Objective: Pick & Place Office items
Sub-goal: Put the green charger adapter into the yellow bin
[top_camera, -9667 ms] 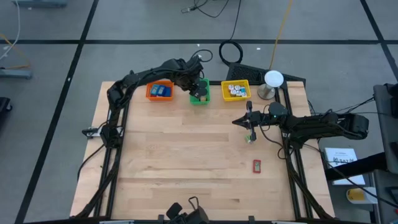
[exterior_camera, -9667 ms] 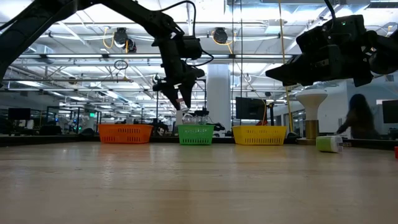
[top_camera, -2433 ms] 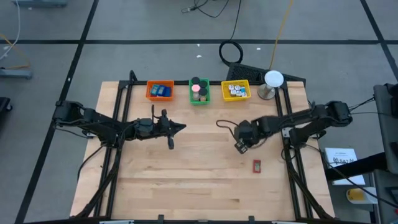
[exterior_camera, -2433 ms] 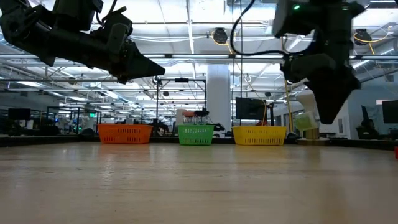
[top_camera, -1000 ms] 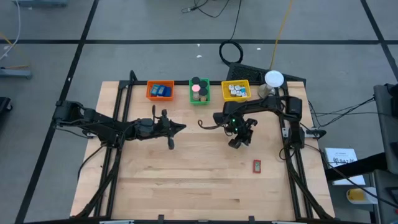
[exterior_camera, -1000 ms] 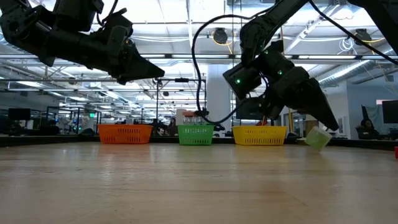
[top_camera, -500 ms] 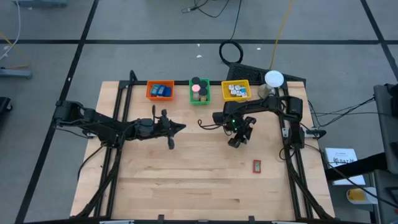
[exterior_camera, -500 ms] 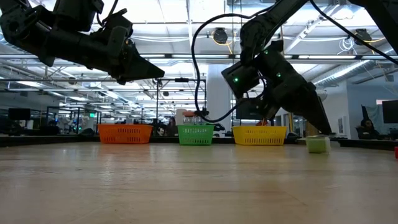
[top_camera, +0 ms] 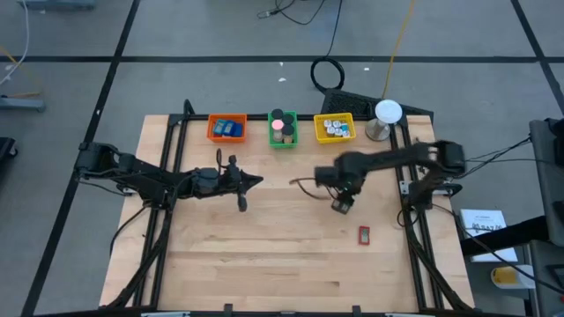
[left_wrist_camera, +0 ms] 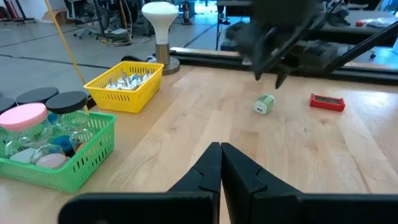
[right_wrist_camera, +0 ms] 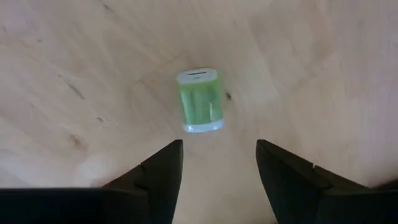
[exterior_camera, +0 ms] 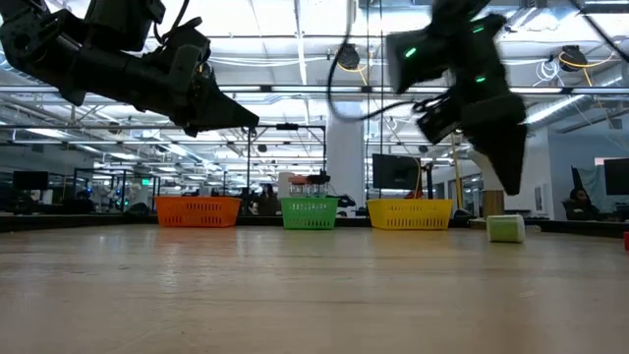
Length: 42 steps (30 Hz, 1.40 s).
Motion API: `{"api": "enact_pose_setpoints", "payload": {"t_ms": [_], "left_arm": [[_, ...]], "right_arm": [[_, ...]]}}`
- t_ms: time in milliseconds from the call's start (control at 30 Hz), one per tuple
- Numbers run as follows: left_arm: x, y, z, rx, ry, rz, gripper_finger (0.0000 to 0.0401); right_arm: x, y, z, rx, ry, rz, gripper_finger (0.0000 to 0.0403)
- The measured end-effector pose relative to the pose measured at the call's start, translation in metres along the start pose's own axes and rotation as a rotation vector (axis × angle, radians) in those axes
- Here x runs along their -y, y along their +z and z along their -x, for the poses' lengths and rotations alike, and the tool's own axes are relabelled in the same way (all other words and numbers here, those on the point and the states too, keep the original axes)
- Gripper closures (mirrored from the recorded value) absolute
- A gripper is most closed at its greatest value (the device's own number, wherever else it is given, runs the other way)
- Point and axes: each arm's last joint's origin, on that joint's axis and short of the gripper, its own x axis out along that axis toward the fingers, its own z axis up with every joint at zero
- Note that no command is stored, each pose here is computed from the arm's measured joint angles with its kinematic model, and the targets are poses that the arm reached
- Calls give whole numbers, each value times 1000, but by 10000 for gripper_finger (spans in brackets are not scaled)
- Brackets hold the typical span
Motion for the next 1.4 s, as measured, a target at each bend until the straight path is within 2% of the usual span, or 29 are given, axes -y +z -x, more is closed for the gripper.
{"api": "enact_pose_setpoints", "payload": {"t_ms": [133, 300, 533, 800, 1067, 1300, 1400], "left_arm": [[0, -1, 0, -13, 1, 4, 398], [0, -1, 0, -14, 1, 8, 388], [0, -1, 0, -13, 1, 15, 393], [0, -1, 0, -13, 1, 16, 398], [0, -1, 0, -13, 1, 19, 393], [0, -1, 0, -13, 1, 18, 390], [0, -1, 0, -13, 1, 18, 397]], "right_arm": [[-7, -39, -14, 228, 8, -8, 191], [-8, -77, -47, 475, 92, -38, 195], [0, -94, -79, 625, 64, -73, 219], [-1, -94, -81, 658, 51, -24, 273], [-4, -94, -79, 631, 96, -18, 379], [-8, -84, -35, 575, 134, -50, 380], [-4, -77, -9, 480, 192, -149, 379]]}}
